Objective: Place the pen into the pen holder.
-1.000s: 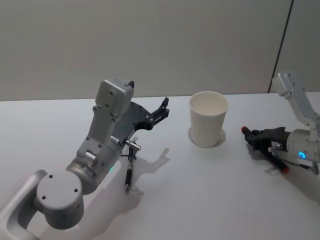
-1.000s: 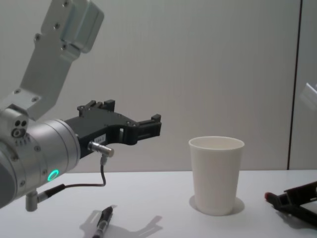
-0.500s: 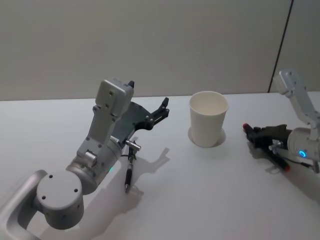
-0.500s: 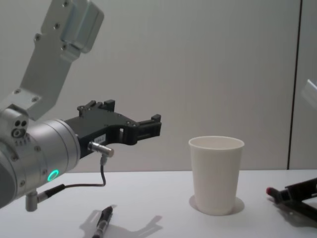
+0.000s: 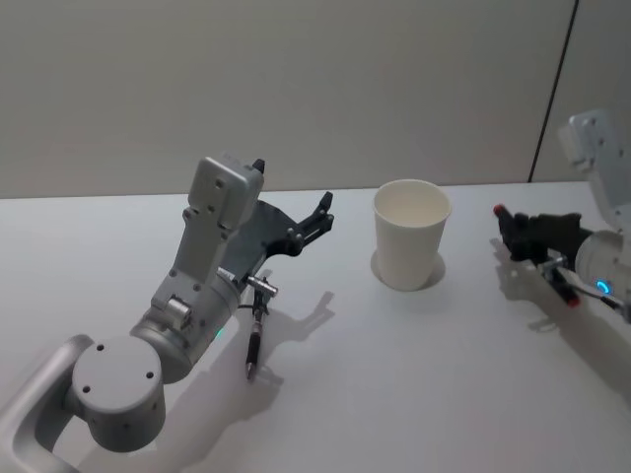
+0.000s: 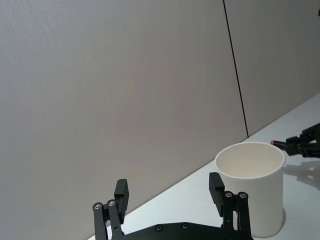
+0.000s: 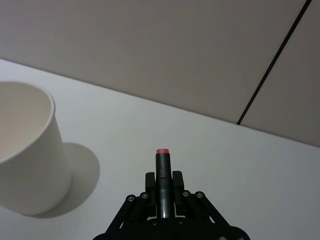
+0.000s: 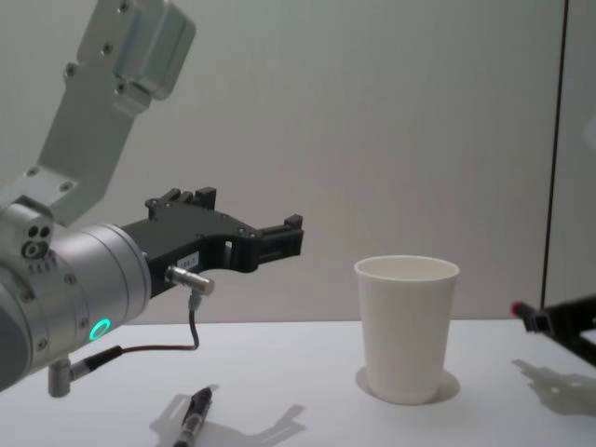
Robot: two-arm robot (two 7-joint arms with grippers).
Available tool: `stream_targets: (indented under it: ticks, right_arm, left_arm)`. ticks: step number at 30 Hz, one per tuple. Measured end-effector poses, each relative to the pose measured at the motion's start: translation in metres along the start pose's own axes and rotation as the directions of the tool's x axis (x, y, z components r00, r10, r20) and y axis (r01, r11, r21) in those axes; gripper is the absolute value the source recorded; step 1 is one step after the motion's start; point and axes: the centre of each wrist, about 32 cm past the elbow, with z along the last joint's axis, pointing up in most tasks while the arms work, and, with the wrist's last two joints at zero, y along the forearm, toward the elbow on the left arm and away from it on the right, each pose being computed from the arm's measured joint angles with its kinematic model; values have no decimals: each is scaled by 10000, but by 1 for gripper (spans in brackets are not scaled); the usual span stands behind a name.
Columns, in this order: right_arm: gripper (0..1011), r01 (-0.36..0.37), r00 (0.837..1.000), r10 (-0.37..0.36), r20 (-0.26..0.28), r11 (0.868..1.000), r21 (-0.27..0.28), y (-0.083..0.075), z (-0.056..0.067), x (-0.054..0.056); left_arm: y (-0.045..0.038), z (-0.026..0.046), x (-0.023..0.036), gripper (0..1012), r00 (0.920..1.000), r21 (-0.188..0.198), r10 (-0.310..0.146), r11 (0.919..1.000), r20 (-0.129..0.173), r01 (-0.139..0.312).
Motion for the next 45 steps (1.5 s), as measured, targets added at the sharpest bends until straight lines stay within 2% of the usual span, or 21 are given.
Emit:
stream_targets:
  ticks: [9, 15, 18, 19, 22, 27, 28, 31, 34, 35, 36, 37, 38, 39, 41, 42, 43, 44, 45]
  right_arm:
    - [185, 605, 9980, -624, 138, 9918, 1130, -63, 58, -16]
    - [185, 980, 9946, -1028, 134, 9742, 2031, -104, 106, -28]
    - [187, 1143, 9926, -1209, 97, 9593, 2583, -124, 138, -38]
    - [187, 1143, 9926, -1209, 97, 9593, 2583, -124, 138, -38]
    - [187, 1248, 9911, -1330, 38, 9389, 3207, -143, 179, -54]
    - [187, 1298, 9903, -1390, -49, 9111, 3912, -154, 227, -80]
    - [187, 1302, 9902, -1397, -79, 8995, 4170, -156, 248, -90]
    - [187, 1289, 9903, -1380, -130, 8827, 4520, -157, 281, -107]
    - [187, 1229, 9912, -1312, -188, 8570, 5005, -152, 331, -139]
    - [187, 1183, 9918, -1258, -213, 8440, 5232, -147, 355, -159]
    - [185, 1183, 9918, -1258, -213, 8440, 5232, -147, 355, -159]
    - [185, 1125, 9926, -1189, -240, 8284, 5487, -140, 386, -185]
    - [187, 1091, 9930, -1150, -248, 8212, 5601, -136, 399, -198]
    - [185, 1002, 9941, -1054, -252, 8048, 5850, -128, 428, -223]
    - [185, 906, 9952, -948, -253, 7899, 6065, -119, 457, -251]
    - [185, 782, 9964, -807, -245, 7745, 6277, -106, 492, -288]
    - [185, 709, 9971, -732, -230, 7655, 6395, -99, 507, -304]
    - [185, 656, 9975, -672, -223, 7602, 6464, -93, 522, -321]
    - [187, 505, 9985, -507, -191, 7447, 6655, -74, 552, -359]
  left_arm:
    - [0, 0, 0, 1001, 10000, 0, 0, 10000, 1, 0]
    - [0, 0, 0, 1001, 10000, 0, 0, 10000, 1, 0]
    - [0, 0, 0, 1001, 10000, 0, -1, 10000, 0, 1]
    - [0, 0, 0, 1001, 10000, 0, 0, 10000, 0, 0]
    - [0, 0, 0, 1001, 10000, 0, 0, 10000, 1, 0]
    - [0, 0, 0, 1001, 10000, 0, 0, 10000, 1, 0]
    - [0, 0, 0, 1001, 10000, 0, 0, 10000, 0, 0]
    - [0, 0, 0, 1001, 10000, 0, 0, 10000, 0, 0]
    - [0, 0, 0, 1001, 10000, 0, 0, 10000, 1, 0]
    - [0, 0, 0, 1001, 10000, 0, 0, 10000, 0, 0]
    - [0, 0, 0, 1001, 10000, 0, 0, 10000, 1, 0]
    - [0, 0, 0, 1001, 10000, 0, 0, 10000, 1, 0]
    - [0, 0, 0, 1001, 10000, 0, 0, 10000, 0, 0]
    - [0, 0, 0, 1001, 10000, 0, 0, 10000, 0, 0]
    - [0, 0, 0, 1001, 10000, -1, 0, 10000, 0, 0]
    - [0, 0, 0, 1001, 10000, 0, 0, 10000, 0, 0]
    - [0, 0, 0, 1001, 10000, 0, 0, 10000, 1, 0]
    - [0, 0, 0, 1001, 10000, -1, 0, 10000, 0, 0]
    - [0, 0, 0, 1001, 10000, 0, 0, 10000, 1, 0]
